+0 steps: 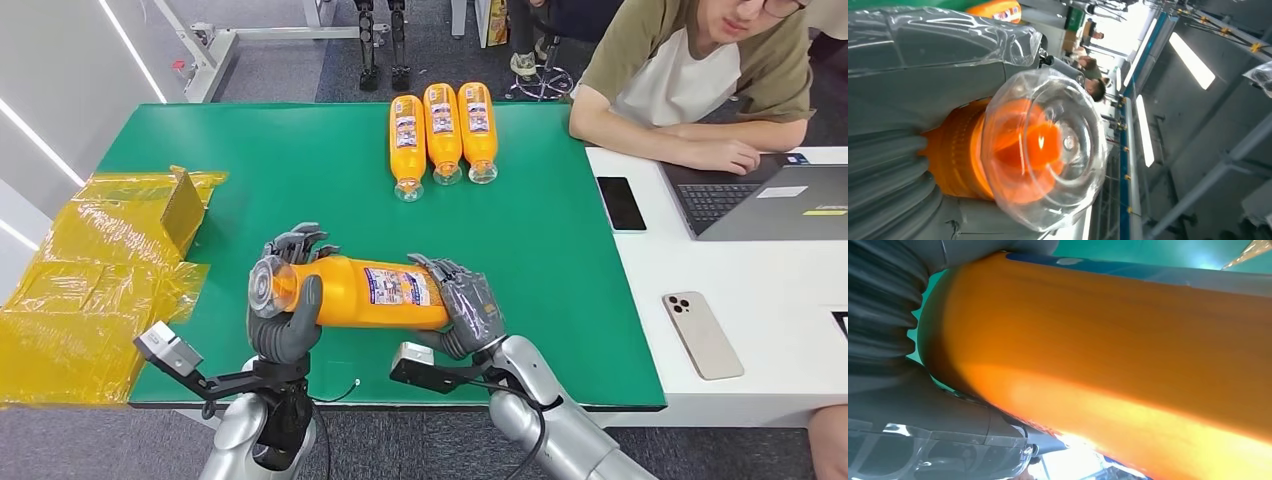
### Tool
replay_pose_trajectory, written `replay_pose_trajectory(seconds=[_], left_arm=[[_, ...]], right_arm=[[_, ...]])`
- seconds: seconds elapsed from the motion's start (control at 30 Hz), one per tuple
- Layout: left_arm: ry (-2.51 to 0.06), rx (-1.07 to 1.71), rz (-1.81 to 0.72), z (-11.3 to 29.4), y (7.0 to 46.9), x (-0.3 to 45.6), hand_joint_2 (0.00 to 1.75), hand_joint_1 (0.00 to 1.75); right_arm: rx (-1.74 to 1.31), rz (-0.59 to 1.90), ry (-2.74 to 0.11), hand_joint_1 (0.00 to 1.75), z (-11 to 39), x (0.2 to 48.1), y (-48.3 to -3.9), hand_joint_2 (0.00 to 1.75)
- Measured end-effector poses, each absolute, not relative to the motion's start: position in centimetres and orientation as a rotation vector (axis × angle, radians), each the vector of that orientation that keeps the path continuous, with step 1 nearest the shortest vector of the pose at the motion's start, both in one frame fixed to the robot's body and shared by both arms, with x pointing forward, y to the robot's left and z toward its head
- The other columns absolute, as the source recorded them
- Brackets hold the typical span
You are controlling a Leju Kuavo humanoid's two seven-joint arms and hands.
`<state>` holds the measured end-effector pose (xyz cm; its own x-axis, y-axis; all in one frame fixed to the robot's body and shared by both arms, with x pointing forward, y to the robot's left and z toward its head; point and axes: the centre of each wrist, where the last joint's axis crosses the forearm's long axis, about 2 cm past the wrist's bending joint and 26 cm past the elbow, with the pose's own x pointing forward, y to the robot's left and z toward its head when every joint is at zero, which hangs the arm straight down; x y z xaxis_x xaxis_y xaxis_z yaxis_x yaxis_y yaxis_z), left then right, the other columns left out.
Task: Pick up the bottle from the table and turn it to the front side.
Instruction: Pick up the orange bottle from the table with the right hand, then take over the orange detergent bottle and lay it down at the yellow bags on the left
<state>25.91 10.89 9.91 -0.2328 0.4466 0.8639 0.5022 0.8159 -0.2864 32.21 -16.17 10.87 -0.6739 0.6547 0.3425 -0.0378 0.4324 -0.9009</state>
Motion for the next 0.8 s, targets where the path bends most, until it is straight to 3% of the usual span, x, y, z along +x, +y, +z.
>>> replay_pose_trajectory(seconds=[0.6,0.63,0.73,0.77,0.8], left_arm=[[-1.885,-0.656,-0.07,10.53,10.48,26.39,1.75,1.75],[-1.885,-0.656,-0.07,10.53,10.49,26.39,1.75,1.75],[-1.886,-0.655,-0.07,10.55,10.49,26.42,1.75,1.75],[-1.887,-0.653,-0.069,10.57,10.49,26.44,1.75,1.75],[-1.887,-0.65,-0.068,10.59,10.5,26.47,1.75,1.75]], right_arm=[[-0.462,1.243,-2.004,1.75,11.0,32.36,-15.62,1.75],[-0.462,1.243,-2.005,1.52,11.01,32.37,-15.62,1.75],[-0.459,1.245,-2.005,0.21,11.03,32.41,-15.6,1.75],[-0.455,1.243,-2.005,0.0,11.04,32.41,-15.58,1.75],[-0.448,1.237,-2.008,0.0,11.05,32.41,-15.56,1.75]])
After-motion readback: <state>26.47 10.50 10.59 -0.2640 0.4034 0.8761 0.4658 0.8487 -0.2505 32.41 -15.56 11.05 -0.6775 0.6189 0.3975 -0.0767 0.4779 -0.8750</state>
